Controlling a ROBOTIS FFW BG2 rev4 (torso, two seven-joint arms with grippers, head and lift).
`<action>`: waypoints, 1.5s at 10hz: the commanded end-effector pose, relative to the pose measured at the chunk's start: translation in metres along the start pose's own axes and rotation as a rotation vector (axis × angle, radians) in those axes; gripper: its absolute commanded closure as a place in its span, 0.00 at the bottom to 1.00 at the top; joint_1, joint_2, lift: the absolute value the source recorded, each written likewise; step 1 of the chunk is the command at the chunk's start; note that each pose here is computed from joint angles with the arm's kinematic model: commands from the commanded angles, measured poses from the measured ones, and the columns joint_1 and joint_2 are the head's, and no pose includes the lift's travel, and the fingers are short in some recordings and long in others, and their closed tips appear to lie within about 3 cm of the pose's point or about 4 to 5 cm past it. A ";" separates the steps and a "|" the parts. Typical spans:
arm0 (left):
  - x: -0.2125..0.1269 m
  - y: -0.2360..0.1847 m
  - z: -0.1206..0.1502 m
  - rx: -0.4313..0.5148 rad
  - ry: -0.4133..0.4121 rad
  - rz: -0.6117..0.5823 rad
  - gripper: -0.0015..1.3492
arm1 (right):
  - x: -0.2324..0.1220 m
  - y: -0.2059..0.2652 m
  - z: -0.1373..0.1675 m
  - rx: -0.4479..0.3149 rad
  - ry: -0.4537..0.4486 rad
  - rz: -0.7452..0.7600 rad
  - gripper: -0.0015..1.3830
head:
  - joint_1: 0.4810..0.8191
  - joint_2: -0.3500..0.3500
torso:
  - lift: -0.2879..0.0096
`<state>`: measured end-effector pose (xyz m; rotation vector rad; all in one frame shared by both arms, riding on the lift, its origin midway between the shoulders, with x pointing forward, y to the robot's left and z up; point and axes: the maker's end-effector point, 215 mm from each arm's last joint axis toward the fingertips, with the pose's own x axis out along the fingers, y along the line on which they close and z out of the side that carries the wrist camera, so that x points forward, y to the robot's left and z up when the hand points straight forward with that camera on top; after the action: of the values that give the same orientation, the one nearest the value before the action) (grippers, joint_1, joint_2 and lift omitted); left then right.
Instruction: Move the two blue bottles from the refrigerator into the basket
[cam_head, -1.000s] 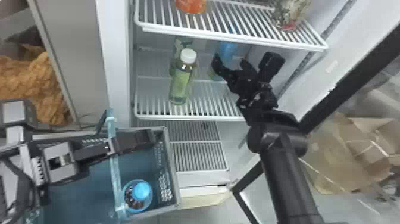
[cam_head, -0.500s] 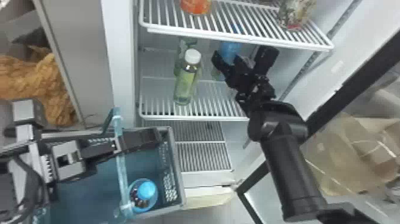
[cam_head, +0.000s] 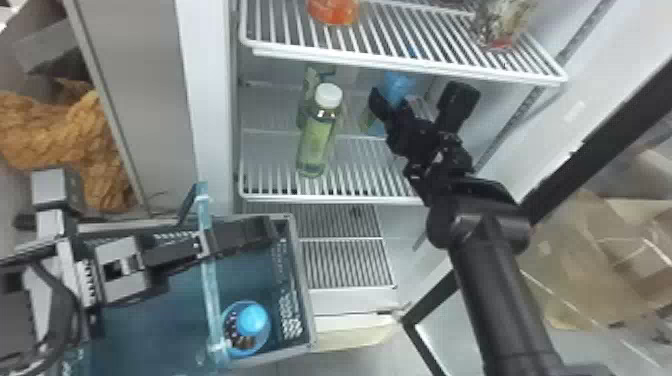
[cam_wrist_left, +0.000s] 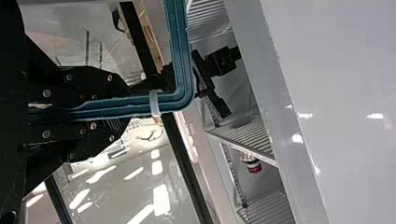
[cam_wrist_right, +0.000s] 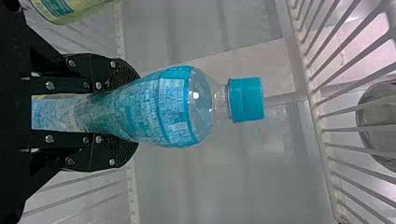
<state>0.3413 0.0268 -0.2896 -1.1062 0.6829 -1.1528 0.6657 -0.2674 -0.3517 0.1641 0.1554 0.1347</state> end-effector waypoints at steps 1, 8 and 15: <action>0.000 0.000 0.000 0.001 0.001 0.001 0.88 | -0.021 0.002 0.004 -0.009 -0.014 0.004 0.92 | 0.63 0.13 | 0.24; -0.002 0.001 -0.002 -0.008 -0.003 0.000 0.88 | -0.115 0.023 0.006 0.024 -0.031 0.062 0.92 | 0.63 0.09 | 0.24; -0.005 0.004 -0.003 -0.015 -0.012 0.008 0.88 | -0.225 0.100 0.003 0.106 0.065 0.213 0.92 | 0.63 0.11 | 0.24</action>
<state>0.3388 0.0311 -0.2943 -1.1211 0.6856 -1.1362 0.4442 -0.2105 -0.3002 0.2712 0.1934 0.3287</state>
